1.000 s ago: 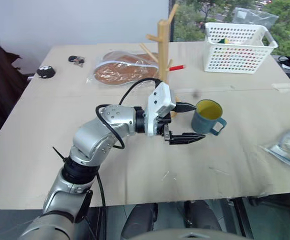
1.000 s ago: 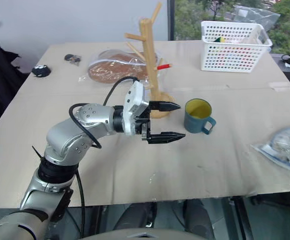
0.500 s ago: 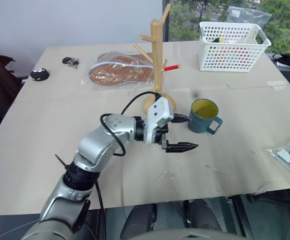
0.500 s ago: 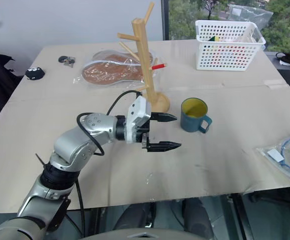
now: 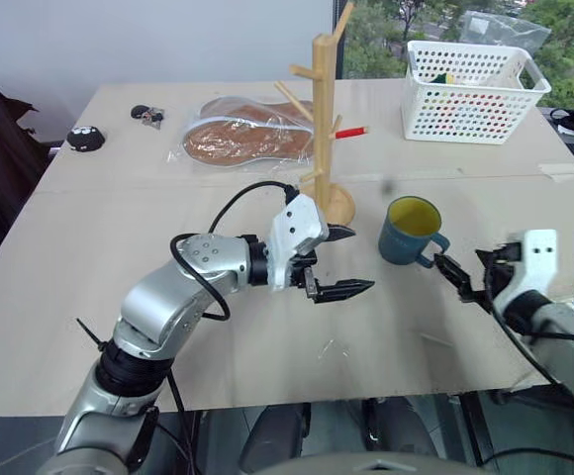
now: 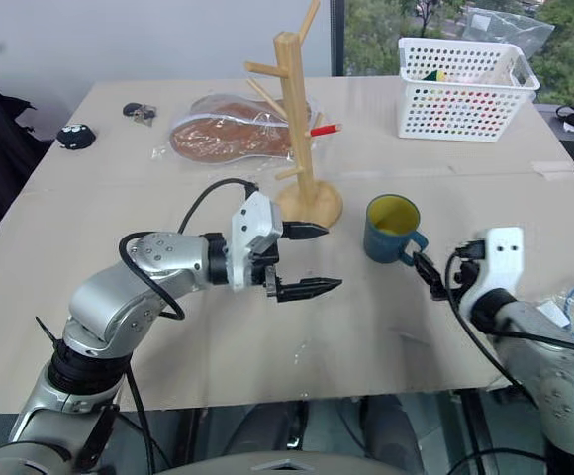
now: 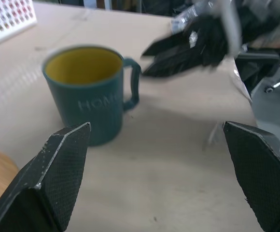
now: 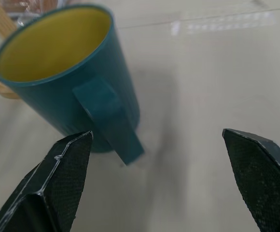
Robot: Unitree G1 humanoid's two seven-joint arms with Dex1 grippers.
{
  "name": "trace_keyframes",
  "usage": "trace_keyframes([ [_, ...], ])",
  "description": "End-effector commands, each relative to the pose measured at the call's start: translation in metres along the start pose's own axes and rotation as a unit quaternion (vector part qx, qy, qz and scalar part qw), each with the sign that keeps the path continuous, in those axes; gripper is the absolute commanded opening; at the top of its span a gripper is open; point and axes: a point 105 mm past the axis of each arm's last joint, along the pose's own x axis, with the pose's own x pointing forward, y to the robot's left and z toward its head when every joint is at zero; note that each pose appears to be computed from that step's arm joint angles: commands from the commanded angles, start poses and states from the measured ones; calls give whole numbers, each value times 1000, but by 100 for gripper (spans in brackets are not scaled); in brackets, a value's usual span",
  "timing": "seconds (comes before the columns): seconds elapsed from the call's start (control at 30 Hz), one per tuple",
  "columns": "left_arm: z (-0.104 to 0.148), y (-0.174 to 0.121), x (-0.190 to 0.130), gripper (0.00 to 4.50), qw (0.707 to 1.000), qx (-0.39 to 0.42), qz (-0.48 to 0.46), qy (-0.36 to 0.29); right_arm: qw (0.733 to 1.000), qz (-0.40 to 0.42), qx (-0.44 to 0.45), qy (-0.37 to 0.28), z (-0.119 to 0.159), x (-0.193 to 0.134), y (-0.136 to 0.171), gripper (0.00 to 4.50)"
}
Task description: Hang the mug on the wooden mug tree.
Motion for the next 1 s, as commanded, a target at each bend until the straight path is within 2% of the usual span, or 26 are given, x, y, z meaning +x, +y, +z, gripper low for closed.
trace_keyframes([
  [0.03, 10, 4, -6, 450, 1000, 19, 10, -5, 999, -29, -8, -17, 0, 10, 3, 435],
  [0.3, 17, -2, -6, 450, 1000, 20, 13, -14, 999, -44, -21, -15, -10, 21, 5, 435],
  [0.5, 8, -7, -3, 450, 1000, 14, 20, -14, 998, -54, -17, -30, -9, 31, 7, 435],
  [0.53, 8, -7, -3, 450, 1000, 15, 21, -15, 998, -51, -15, -31, -9, 33, 8, 385],
  [0.57, 8, -6, -3, 450, 999, 20, 22, -16, 998, -48, -13, -33, -10, 34, 10, 358],
  [0.7, 6, -4, -7, 450, 999, 24, 26, -17, 998, -34, -10, -44, -8, 39, 14, 165],
  [0.83, 7, -3, -11, 450, 999, 26, 32, -19, 999, -15, -14, -44, -9, 42, 18, 4],
  [1.0, 10, -2, -14, 450, 998, 31, 47, -39, 999, 22, -27, -36, -6, 44, 17, 4],
])
